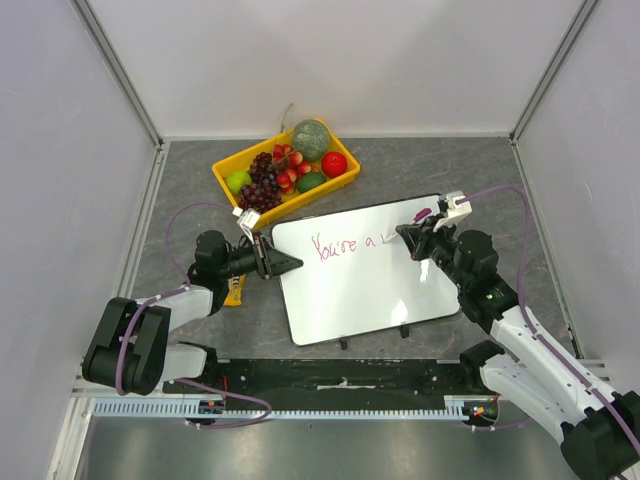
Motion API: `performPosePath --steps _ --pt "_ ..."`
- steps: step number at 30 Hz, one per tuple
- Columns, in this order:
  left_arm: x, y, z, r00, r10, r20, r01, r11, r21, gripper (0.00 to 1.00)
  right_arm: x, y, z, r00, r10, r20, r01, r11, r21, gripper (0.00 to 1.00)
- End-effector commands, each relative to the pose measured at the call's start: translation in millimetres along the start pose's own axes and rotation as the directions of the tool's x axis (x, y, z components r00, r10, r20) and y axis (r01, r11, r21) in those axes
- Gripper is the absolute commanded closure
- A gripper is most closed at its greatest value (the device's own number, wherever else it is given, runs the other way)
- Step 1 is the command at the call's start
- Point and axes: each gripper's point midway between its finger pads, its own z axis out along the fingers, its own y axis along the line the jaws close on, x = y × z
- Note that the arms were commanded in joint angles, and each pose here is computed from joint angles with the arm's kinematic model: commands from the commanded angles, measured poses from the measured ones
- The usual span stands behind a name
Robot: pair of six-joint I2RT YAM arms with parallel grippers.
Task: Write a sentence on the whiteboard
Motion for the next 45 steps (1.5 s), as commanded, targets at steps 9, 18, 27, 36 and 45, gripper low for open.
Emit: performPosePath --steps 9,18,27,36,45 --pt "18 20 1 0.993 0.113 -0.045 -0.115 0.992 -0.051 0.98 -30 -12 8 0.999 -0.021 0.048 0.016 0.995 0.095 1.00" --pt "18 19 1 0.992 0.115 -0.045 -0.117 0.992 -0.048 0.98 -24 -12 7 1.000 -0.022 0.021 0.021 0.996 0.090 1.00" --pt "18 19 1 0.993 0.113 -0.047 -0.115 0.992 -0.047 0.98 -1 -14 1 0.999 -0.027 -0.041 0.030 0.996 0.080 1.00" --pt "18 19 1 0.993 0.111 -0.048 -0.113 0.992 -0.046 0.98 7 -16 -7 0.998 -0.023 -0.052 0.027 0.996 0.084 1.00" --pt "18 19 1 0.993 0.112 -0.049 -0.114 0.992 -0.047 0.98 -11 -22 -4 1.000 -0.025 -0.002 0.025 0.991 0.132 1.00"
